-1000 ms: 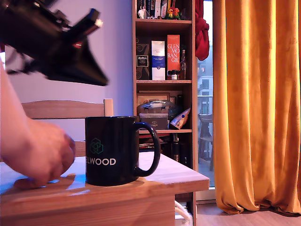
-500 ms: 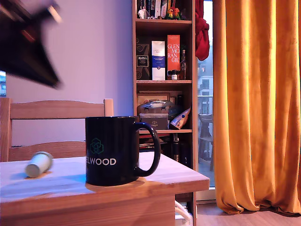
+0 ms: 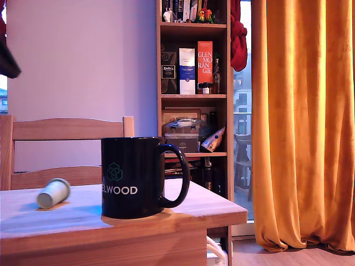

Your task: Pick up the coffee capsules on the table and drop them inside the coffee cup

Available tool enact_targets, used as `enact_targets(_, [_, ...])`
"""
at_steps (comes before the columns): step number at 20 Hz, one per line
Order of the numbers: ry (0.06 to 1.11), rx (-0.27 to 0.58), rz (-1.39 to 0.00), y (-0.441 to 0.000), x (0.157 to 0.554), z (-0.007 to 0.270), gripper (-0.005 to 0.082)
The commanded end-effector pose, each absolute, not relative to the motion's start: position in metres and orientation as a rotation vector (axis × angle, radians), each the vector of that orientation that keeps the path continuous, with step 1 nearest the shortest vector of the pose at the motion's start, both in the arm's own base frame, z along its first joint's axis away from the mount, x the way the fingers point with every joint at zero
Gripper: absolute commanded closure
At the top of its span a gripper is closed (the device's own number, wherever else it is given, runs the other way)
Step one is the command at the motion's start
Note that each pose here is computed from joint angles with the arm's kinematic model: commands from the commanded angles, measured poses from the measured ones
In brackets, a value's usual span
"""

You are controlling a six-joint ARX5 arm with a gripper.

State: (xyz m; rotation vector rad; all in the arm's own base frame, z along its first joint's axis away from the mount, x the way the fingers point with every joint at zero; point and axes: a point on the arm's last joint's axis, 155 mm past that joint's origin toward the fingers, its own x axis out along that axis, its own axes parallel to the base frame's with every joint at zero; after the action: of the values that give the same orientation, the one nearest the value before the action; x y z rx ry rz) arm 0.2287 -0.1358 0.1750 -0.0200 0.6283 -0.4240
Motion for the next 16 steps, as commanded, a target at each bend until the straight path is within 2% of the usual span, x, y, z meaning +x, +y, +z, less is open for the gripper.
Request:
enact_targets(1, [0.644, -0.023, -0.419, -0.135, 0.227, 0.172, 0.079])
enact_targets(7, [0.705, -0.013, -0.399, -0.13, 0.22, 0.159, 0.079])
enact_targets(10, [0.726, -0.042, -0.383, -0.128, 0.218, 0.156, 0.0775])
enact_targets(11, [0.725, -0.042, -0.383, -0.128, 0.218, 0.156, 0.0703])
enact_targets(14, [0.723, -0.063, -0.372, -0.128, 0.219, 0.157, 0.0235])
enact_targets(15, [0.724, -0.065, -0.366, -0.127, 0.219, 0.157, 0.0185])
enact_targets(16, [0.723, -0.064, -0.354, -0.125, 0.22, 0.157, 0.0184])
